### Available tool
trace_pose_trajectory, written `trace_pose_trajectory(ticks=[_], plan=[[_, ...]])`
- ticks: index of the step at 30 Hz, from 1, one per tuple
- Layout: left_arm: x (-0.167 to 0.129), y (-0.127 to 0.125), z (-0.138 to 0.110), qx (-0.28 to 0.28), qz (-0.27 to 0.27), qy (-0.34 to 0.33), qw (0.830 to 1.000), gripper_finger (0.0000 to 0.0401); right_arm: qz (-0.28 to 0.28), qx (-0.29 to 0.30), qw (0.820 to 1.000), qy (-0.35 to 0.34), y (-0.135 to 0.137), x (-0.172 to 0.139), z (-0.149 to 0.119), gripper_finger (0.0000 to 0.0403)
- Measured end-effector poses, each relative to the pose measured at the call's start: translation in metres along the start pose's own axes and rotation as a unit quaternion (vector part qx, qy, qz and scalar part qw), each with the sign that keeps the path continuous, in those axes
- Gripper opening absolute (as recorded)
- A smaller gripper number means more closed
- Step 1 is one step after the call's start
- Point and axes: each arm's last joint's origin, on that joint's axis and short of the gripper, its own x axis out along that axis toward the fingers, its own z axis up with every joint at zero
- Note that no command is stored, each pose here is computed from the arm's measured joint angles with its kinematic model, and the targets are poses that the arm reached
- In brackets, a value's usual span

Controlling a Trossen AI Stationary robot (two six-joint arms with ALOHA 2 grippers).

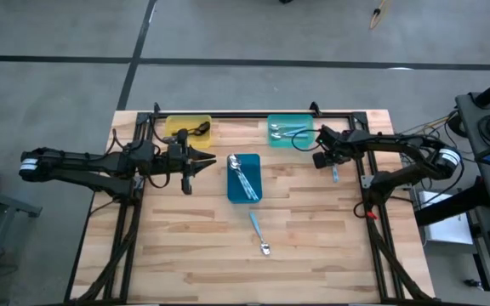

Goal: Sort silverware by color (type)
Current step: Put the white patterned spoon into the blue bin

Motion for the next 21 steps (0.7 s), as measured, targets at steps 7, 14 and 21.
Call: trace_pose_trajectory(ticks=[7, 14, 21], plan=[[0.0, 0.0, 0.0, -0.01, 0.0, 0.0, 1.0, 0.0039, -0.002, 0.001, 1.0, 0.009, -0.001, 0.001, -0.002, 0.0032], [0.0, 0.0, 0.0, -0.027, 0.0, 0.0, 1.0, 0.0039, -0.002, 0.021, 1.0, 0.0, -0.001, -0.002, 0.0, 0.0024], [0.0, 0.0, 0.0, -0.035, -0.001, 0.0, 0.999, 0.0039, -0.004, 0.055, 0.995, -0.082, -0.001, -0.027, 0.013, 0.0024]])
